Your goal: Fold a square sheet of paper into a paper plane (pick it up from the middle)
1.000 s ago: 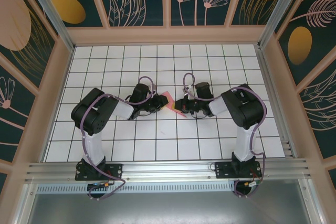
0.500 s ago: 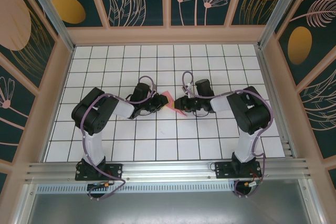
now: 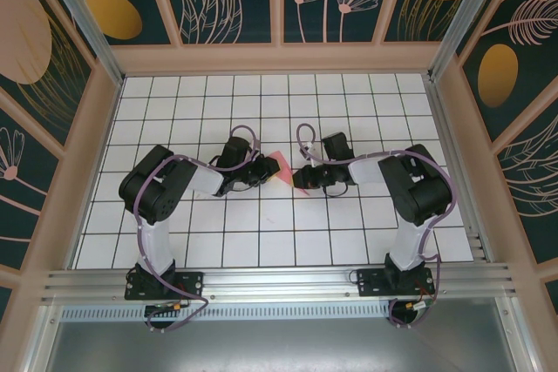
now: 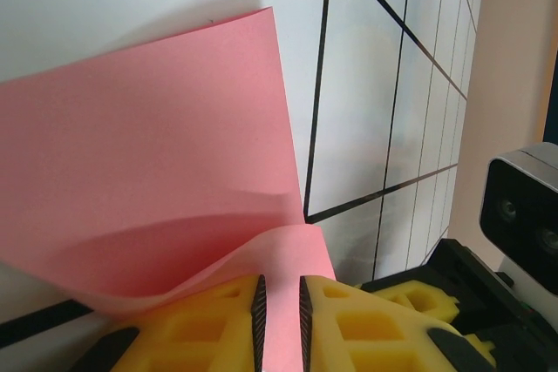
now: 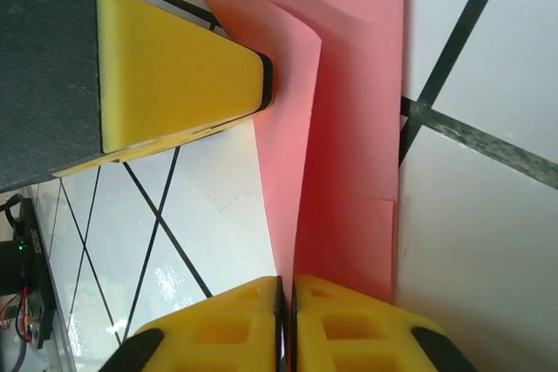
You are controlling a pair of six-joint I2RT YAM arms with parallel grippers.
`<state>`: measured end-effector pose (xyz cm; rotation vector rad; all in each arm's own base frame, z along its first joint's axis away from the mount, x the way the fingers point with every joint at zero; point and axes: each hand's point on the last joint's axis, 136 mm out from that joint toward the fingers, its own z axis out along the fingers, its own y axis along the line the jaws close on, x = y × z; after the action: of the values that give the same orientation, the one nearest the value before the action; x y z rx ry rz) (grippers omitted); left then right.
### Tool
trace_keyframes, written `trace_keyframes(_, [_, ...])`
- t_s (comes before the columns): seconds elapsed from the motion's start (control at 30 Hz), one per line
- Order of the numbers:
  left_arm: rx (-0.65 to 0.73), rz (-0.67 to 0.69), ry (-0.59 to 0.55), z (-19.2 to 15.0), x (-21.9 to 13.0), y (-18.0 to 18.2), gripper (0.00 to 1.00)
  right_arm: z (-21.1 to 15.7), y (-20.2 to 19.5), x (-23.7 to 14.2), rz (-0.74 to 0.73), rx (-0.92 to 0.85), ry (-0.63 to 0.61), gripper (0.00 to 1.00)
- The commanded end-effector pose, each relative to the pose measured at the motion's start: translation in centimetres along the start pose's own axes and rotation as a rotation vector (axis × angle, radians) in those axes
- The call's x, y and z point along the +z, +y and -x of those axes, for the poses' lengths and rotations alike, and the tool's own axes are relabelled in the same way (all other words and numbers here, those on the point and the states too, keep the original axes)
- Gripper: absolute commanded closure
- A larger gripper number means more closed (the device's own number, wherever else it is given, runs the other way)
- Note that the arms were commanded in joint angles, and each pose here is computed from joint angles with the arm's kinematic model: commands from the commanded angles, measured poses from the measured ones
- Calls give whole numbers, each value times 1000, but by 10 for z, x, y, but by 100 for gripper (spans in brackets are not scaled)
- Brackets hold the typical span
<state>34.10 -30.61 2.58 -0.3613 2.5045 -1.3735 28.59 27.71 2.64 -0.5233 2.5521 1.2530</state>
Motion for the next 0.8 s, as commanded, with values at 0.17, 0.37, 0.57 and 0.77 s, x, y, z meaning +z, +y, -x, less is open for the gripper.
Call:
trace_keyframes(0.17, [104, -33, -4, 10, -3, -29, 70, 6, 9, -2, 71, 5, -33, 100])
trace_keyframes(0.37, [170, -123, -28, 9, -20, -59, 62, 8, 15, -6, 157, 83, -59, 100])
trace_keyframes(0.57, [146, -175, -12, -5, -24, -52, 62, 6, 8, -4, 166, 173, -73, 100])
trace_keyframes(0.77, [134, -167, 21, -17, -17, -43, 65, -2, -4, 3, 138, 249, -43, 100])
